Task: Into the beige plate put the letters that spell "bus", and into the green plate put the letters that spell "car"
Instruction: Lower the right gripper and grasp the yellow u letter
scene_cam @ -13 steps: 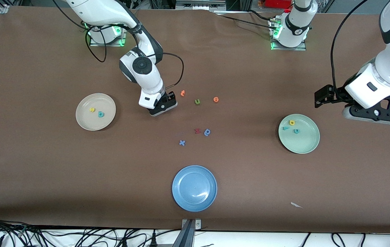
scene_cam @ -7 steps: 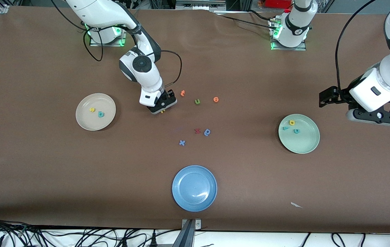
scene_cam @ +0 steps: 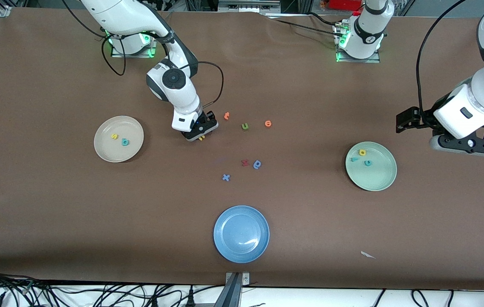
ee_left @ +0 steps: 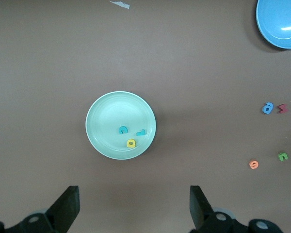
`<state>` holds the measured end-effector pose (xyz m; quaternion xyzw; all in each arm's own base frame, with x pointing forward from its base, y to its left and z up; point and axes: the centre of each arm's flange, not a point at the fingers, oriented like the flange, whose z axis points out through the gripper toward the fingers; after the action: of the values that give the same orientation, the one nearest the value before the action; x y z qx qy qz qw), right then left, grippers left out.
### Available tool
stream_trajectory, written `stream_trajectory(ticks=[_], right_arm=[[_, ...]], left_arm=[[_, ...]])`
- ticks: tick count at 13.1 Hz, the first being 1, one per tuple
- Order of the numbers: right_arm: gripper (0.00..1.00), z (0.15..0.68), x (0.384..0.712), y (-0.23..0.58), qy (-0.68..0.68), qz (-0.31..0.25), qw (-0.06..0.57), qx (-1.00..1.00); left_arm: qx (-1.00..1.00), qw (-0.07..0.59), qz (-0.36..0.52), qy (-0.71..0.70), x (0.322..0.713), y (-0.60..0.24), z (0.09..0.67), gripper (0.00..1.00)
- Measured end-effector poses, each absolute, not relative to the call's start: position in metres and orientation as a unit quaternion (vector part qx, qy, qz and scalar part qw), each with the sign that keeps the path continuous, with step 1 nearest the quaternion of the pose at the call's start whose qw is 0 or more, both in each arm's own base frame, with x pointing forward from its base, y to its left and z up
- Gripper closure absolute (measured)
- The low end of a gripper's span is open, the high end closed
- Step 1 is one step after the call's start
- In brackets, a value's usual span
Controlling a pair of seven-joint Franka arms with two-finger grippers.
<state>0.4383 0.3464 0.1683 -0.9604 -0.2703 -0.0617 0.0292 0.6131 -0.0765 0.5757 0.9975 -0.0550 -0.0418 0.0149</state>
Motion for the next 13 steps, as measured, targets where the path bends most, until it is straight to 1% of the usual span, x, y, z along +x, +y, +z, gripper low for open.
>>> stream_trajectory(ticks=[4,10,11,12,13], right_arm=[[0.28,0.1679,0.4457,0.3369,-0.288,-0.065,0.023,-0.955],[0.3,0.1682,0.4464,0.3362,-0.29,-0.066,0.023,-0.954],[0.34,0.1691,0.4469,0.3361,-0.29,-0.067,0.023,-0.954],[0.35,0.1692,0.4471,0.3359,-0.29,-0.067,0.023,-0.954],[0.43,0.1703,0.4475,0.3361,-0.289,-0.069,0.024,-0.954]], left_arm=[[0.998,0.015,-0.042,-0.055,0.6131,-0.0765,0.5759,0.0],[0.998,0.015,-0.042,-0.055,0.6131,-0.0765,0.5759,0.0],[0.998,0.015,-0.042,-0.055,0.6131,-0.0765,0.5759,0.0],[0.998,0.015,-0.042,-0.055,0.6132,-0.0764,0.5759,0.0],[0.998,0.015,-0.042,-0.055,0.6131,-0.0764,0.5759,0.0]])
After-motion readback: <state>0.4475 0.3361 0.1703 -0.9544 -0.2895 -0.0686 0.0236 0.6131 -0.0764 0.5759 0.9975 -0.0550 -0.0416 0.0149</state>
